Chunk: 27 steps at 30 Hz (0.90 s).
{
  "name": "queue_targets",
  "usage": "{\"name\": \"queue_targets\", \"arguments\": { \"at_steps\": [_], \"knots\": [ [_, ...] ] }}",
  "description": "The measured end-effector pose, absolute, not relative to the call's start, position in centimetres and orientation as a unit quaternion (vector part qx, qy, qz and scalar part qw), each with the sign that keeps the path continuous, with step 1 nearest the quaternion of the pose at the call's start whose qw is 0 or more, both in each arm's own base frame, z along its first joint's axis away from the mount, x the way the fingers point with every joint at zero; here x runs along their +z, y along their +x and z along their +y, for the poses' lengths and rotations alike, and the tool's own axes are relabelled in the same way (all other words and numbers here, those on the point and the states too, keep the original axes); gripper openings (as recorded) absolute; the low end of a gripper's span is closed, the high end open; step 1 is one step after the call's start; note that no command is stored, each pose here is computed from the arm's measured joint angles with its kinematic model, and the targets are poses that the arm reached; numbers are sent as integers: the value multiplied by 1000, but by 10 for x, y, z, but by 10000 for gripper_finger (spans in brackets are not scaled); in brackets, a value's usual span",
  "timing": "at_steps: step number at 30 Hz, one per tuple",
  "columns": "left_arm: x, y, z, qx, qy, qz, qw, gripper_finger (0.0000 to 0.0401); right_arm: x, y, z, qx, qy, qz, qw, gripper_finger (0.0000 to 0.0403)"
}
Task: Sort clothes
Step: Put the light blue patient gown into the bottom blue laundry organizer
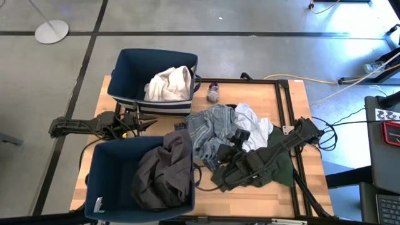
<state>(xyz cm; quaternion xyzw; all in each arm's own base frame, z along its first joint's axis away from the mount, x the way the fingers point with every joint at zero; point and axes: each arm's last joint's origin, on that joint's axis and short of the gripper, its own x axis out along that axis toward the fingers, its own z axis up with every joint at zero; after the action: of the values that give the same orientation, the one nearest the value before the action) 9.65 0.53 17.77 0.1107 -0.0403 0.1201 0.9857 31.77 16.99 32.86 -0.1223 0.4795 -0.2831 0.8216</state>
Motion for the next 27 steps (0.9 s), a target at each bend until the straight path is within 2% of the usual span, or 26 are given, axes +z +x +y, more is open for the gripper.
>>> {"name": "queue_targets", "arguments": {
  "at_steps": [6, 12, 20, 27],
  "knots": [
    [178, 97, 5, 120, 111, -40, 986, 40, 315, 292, 151, -309, -101, 506, 799, 225],
    [177, 97, 5, 120, 113, -38, 986, 40, 303, 253, 132, -344, -21, 526, 777, 225],
    [177, 97, 5, 120, 113, -38, 986, 40, 254, 226, 129, -340, 62, 586, 733, 225],
    [177, 97, 5, 120, 113, -38, 986, 40, 223, 235, 136, -268, 96, 581, 763, 225]
  ]
}}
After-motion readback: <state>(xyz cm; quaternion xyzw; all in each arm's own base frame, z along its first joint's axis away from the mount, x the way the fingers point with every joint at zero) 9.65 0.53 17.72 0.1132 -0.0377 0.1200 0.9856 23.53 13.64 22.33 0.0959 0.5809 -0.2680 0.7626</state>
